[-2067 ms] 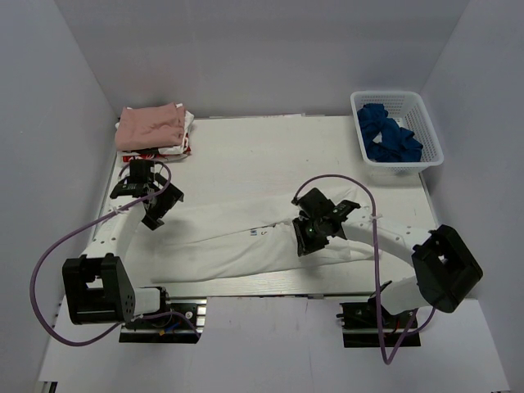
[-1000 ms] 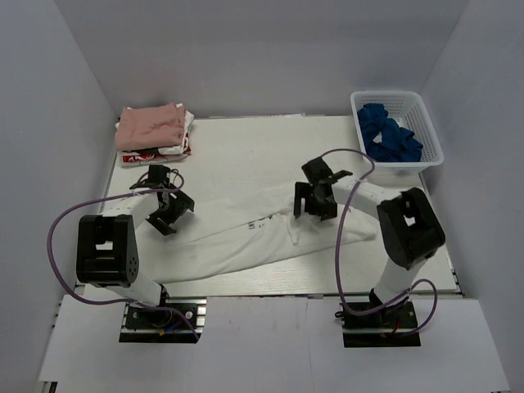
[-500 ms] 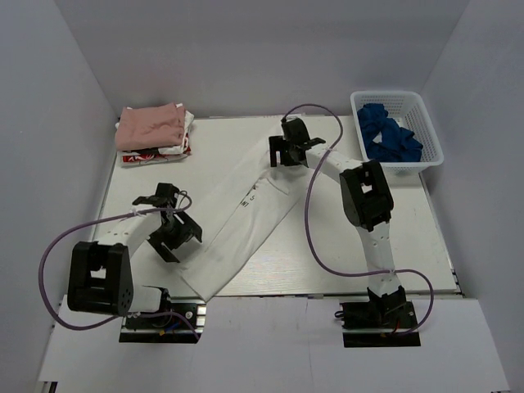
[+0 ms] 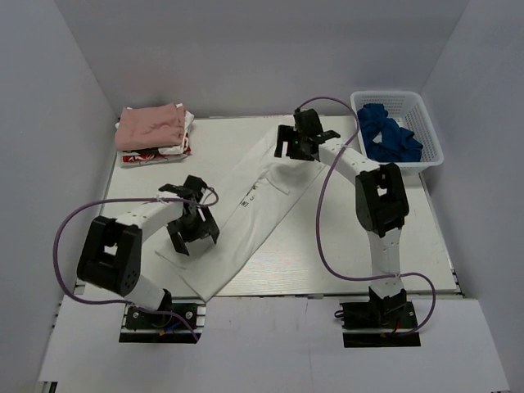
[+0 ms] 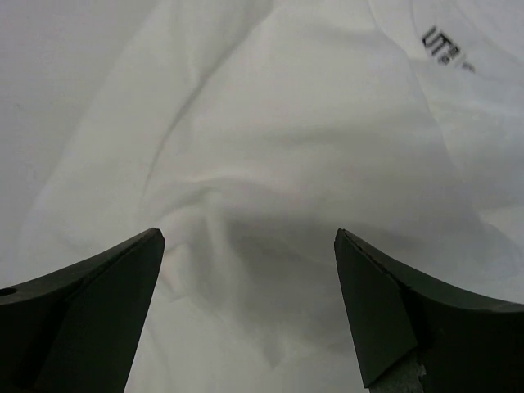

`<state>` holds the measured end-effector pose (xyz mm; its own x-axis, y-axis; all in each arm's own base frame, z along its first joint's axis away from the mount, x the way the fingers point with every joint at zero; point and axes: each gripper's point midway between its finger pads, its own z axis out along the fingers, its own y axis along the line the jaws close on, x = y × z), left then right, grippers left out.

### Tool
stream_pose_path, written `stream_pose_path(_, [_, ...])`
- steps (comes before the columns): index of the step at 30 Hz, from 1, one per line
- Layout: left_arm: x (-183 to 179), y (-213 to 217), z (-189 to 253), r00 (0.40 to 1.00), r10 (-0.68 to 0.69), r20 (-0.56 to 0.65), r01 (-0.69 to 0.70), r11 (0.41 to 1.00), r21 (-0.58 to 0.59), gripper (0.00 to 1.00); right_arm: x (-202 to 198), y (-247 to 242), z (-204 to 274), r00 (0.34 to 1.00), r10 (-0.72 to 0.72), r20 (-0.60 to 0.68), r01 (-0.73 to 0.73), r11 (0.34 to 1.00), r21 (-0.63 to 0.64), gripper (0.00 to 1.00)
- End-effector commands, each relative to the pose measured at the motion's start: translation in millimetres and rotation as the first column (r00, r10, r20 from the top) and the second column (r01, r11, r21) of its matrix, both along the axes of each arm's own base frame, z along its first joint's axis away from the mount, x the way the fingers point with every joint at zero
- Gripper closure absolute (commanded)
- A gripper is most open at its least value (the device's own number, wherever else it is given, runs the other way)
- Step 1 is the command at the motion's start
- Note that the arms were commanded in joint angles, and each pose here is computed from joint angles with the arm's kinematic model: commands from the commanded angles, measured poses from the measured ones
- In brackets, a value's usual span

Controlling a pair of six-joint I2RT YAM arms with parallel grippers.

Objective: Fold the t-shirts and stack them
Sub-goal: Rotate the tshirt 90 degrees

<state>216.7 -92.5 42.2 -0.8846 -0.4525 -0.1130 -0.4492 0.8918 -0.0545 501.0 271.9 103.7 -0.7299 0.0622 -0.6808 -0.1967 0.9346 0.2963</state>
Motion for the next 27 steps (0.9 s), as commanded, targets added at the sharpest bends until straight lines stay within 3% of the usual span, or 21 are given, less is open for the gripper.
stream_pose_path(1, [-30.4, -13.9, -26.6, 0.990, -0.107, -0.093, 0.105, 0.994, -0.024, 0.01, -25.3, -14.4, -38.2, 0.979, -0.044, -0.197, 0.049, 0.999, 0.019, 0.10])
stream_pose_path(7, [-67.8, -19.4, -59.9, 0.943, -0.203, -0.265, 0.220, 0.975, 0.037, 0.03, -20.6, -19.2, -70.8, 0.959, -0.057, -0.277, 0.058, 0.998, -0.003, 0.10])
stream_pose_path(12, [-49.5, -68.2, -71.7, 0.918, -0.311, -0.246, 0.308, 0.950, -0.051, 0.03, 3.0, -15.0, -93.6, 0.939, -0.042, -0.340, 0.058, 0.998, 0.036, 0.10])
stream_pose_path(16, [-23.9, -126.0, -77.4, 0.919, -0.362, -0.154, 0.339, 0.928, -0.158, 0.03, 37.1, -16.0, -108.7, 0.945, -0.061, -0.320, 0.090, 0.993, 0.077, 0.10])
stream_pose_path(20, [9.0, -172.2, -61.7, 0.944, -0.321, -0.077, 0.300, 0.932, -0.204, 0.03, 88.5, -6.8, -113.6, 0.977, -0.072, -0.200, 0.108, 0.978, 0.176, 0.10])
stream_pose_path(25, [-12.7, -213.8, -43.2, 0.940, -0.338, -0.043, 0.311, 0.903, -0.297, 0.00, 140.3, -10.9, -70.9, 0.986, -0.168, 0.004, 0.162, 0.958, 0.238, 0.10])
stream_pose_path(27, [-30.8, -226.8, -28.8, 0.919, -0.395, -0.007, 0.373, 0.873, -0.314, 0.00, 152.5, -10.4, -40.2, 0.981, -0.178, 0.083, 0.150, 0.952, 0.267, 0.10])
